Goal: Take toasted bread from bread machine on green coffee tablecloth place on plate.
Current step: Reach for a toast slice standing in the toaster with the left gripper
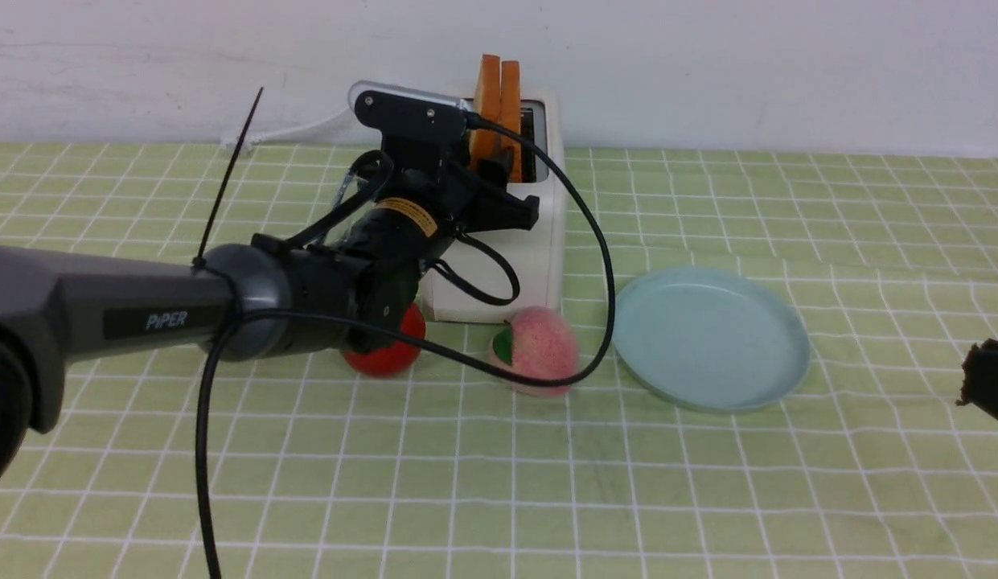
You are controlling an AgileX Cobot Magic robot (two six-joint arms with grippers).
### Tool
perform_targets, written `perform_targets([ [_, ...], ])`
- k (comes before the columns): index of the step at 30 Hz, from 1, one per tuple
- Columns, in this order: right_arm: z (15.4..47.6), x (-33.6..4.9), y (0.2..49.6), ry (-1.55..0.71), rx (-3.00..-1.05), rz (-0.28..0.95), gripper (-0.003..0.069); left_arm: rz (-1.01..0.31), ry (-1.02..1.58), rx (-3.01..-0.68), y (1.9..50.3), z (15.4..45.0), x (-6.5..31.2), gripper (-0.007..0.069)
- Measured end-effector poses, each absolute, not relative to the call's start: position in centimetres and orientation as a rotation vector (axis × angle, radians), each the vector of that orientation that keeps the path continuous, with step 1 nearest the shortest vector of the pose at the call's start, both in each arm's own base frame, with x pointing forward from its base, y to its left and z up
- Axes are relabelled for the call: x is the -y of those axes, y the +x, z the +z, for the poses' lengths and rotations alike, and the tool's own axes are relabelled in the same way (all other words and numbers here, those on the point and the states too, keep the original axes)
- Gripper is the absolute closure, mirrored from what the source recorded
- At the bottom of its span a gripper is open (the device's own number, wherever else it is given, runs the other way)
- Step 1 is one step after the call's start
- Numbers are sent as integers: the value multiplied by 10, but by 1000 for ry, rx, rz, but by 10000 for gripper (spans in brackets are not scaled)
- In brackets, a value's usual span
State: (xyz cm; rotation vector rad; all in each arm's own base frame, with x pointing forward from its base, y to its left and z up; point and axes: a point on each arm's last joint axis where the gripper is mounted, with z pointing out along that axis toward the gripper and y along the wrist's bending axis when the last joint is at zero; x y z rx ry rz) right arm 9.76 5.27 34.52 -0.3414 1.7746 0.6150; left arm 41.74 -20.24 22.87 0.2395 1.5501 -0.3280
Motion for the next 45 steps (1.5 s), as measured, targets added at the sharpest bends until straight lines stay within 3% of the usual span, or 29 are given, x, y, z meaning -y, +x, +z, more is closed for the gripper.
perform_targets([
  [23, 347, -50, 100, -315, -1751, 589, 645, -335, 259, -1693, 409, 243, 199, 267],
  [31, 348, -50, 100, -306, -1746, 582, 644, -226, 268, -1582, 411, 245, 198, 325],
  [45, 348, -51, 99, -309, -1747, 605, 638, -249, 264, -1538, 427, 233, 204, 355],
])
